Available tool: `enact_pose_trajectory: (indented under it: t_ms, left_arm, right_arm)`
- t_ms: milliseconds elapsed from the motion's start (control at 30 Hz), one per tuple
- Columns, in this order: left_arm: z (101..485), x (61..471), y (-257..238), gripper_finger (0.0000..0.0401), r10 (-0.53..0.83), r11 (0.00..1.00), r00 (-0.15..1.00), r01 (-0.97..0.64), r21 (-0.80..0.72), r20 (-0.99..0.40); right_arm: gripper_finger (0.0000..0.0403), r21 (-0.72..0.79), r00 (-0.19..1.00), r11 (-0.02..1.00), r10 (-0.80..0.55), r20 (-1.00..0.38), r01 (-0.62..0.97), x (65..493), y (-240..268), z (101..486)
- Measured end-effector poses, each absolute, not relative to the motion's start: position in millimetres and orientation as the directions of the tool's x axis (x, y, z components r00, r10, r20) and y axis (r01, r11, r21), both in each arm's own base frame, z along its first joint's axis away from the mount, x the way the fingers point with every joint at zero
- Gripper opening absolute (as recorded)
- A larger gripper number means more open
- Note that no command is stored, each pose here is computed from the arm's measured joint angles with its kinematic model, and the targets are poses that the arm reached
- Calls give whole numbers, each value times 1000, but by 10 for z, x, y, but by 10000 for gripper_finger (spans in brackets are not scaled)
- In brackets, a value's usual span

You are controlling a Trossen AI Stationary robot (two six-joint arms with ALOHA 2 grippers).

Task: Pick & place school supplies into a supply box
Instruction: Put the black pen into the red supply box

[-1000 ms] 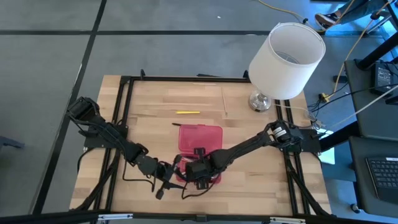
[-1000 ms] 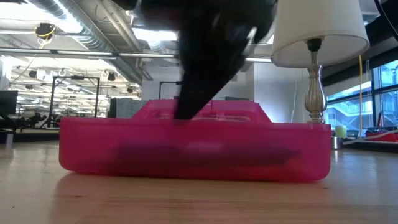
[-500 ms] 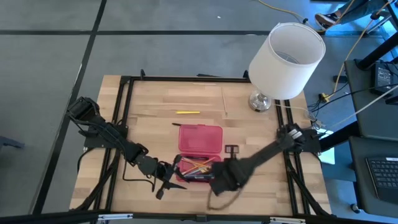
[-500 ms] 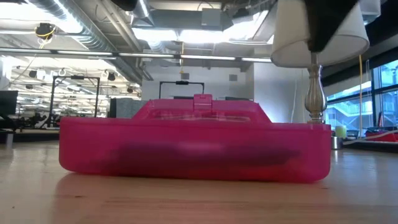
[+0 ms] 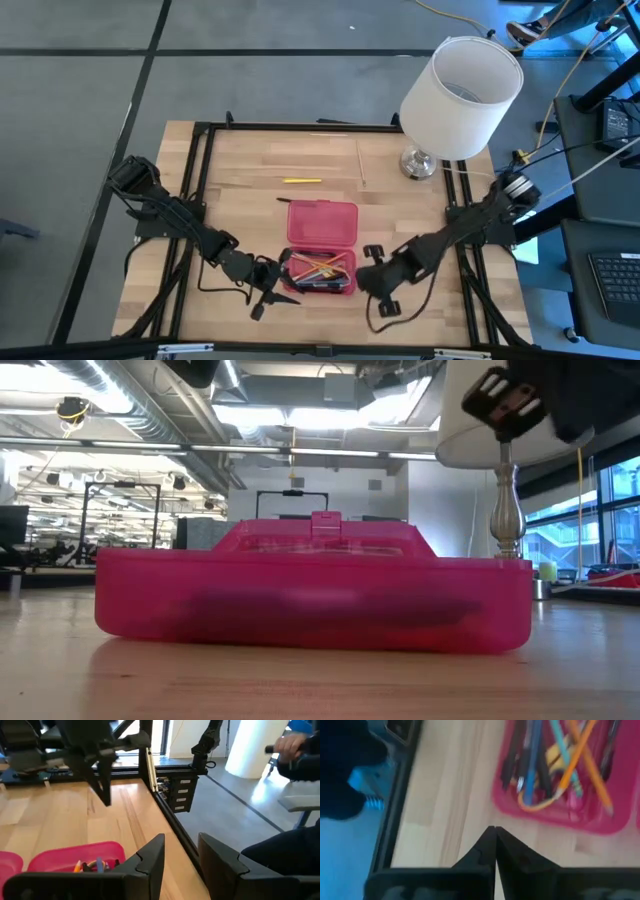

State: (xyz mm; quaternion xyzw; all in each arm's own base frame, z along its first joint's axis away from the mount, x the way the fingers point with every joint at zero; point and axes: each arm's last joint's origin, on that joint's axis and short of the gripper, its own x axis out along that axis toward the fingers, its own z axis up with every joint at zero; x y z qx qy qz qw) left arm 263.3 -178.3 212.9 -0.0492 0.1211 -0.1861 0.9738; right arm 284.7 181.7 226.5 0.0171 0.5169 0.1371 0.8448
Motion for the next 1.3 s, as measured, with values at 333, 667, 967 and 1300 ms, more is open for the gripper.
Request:
enact_pose_trajectory:
  t_ms: [333,667,967,1300]
  left_arm:
    - [2131,2634,-1782,108,-374,926,902,349,-146,-216]
    - [2121,2656,-1746,108,-360,930,905,367,-9,-227]
    - [2124,2685,-1702,121,-337,936,915,351,24,-223]
    - [2128,2695,-1666,221,-202,975,956,216,44,-213]
  right_arm:
    - [12,93,735,921,360,-574,-378,2455,1413,1916]
    - [12,117,760,938,334,-558,-326,2309,1204,1753]
    - [12,104,759,934,340,-555,-342,2286,1195,1714]
    - [12,179,664,837,525,-533,-518,2335,1096,1732]
